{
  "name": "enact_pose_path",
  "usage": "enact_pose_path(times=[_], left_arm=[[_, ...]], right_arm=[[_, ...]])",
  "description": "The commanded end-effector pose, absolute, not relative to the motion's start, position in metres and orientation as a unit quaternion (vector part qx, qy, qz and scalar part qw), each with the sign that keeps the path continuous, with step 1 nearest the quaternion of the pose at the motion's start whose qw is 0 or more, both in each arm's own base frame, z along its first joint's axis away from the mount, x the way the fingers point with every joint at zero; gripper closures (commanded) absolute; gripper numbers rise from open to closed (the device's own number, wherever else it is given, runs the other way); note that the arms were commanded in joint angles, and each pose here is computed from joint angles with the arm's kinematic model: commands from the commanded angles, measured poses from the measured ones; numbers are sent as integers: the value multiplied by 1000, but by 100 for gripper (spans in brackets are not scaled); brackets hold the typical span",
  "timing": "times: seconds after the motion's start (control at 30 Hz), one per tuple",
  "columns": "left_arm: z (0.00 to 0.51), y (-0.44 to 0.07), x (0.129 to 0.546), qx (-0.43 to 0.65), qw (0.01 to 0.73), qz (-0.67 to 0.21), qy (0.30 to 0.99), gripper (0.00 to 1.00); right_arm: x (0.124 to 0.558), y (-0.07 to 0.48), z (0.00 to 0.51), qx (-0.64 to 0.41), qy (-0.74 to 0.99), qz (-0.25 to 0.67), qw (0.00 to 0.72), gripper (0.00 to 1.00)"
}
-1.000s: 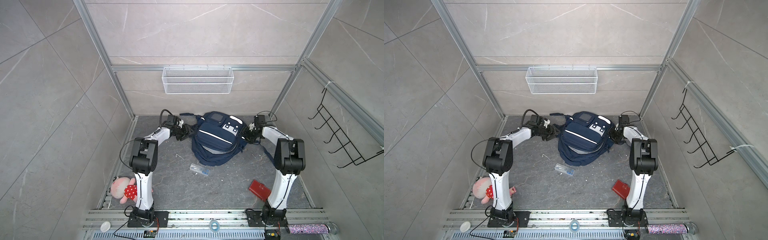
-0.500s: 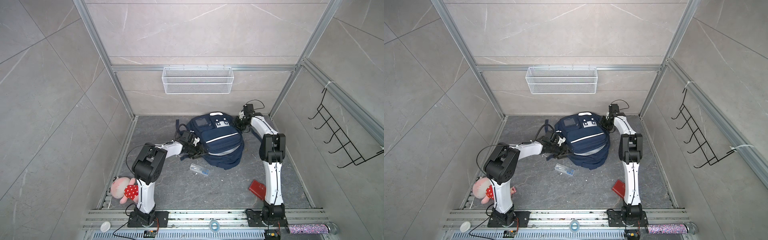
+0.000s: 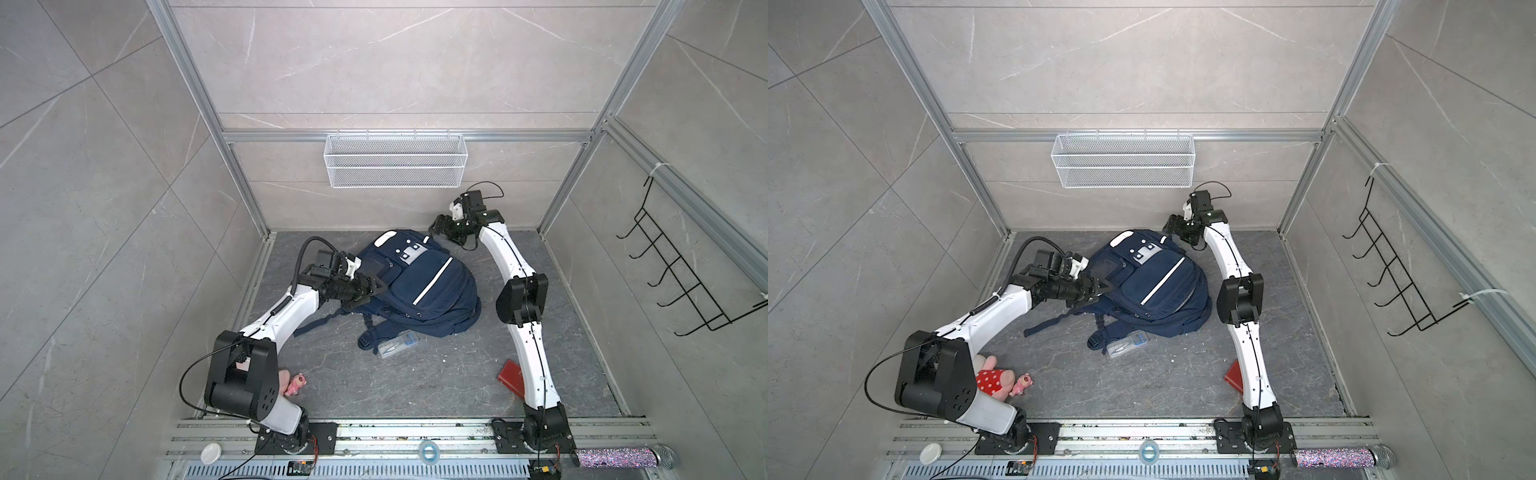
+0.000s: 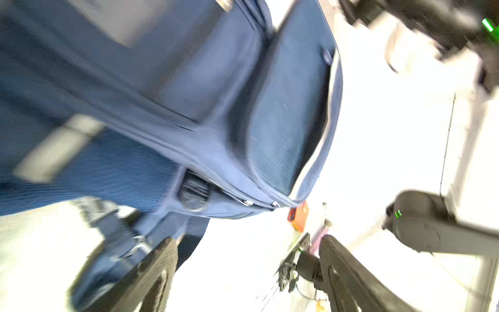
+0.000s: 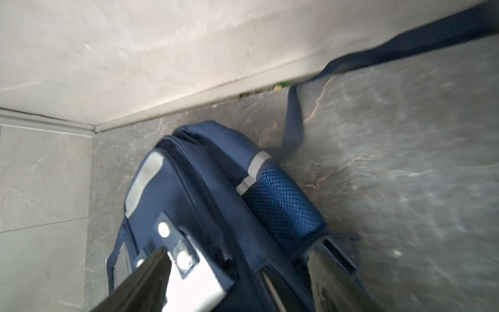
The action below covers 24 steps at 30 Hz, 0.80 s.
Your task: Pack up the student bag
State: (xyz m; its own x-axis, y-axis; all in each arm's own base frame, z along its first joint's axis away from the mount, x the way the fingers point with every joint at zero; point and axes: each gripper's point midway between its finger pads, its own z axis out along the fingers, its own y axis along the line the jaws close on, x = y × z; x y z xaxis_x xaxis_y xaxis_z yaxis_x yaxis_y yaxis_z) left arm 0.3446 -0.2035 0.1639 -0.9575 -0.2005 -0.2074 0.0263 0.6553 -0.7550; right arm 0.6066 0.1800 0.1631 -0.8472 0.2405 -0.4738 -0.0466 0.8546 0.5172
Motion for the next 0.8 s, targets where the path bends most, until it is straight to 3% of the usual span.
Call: enact_pose_path(times=[0.0, 0.13, 0.3, 0.33, 0.4, 0.47, 0.63, 0.77], left_arm=[[152, -185, 351, -75, 116, -365, 921, 14], [141, -181, 355, -107, 100, -347, 926, 14], [120, -180, 355, -142, 82, -348, 923, 16], [118, -184, 358, -144, 79, -354, 921, 15], [119, -189, 367, -144, 83, -369, 915, 3], [123, -193, 377, -141, 91, -378, 910, 1], [109, -200, 384, -141, 73, -389, 907, 1], [95, -202, 383, -149, 59, -395, 905, 6]], right_arm=[[571, 164, 208, 39, 933, 220, 281, 16], [517, 170, 231, 17, 936, 216, 276, 16], [413, 181, 210, 10, 953, 221, 208, 17], [392, 181, 201, 18, 956, 225, 187, 17], [357, 177, 182, 45, 960, 232, 151, 19], [335, 173, 167, 71, 958, 242, 140, 19], [331, 168, 115, 80, 967, 217, 109, 21], [358, 168, 89, 93, 966, 208, 123, 33]])
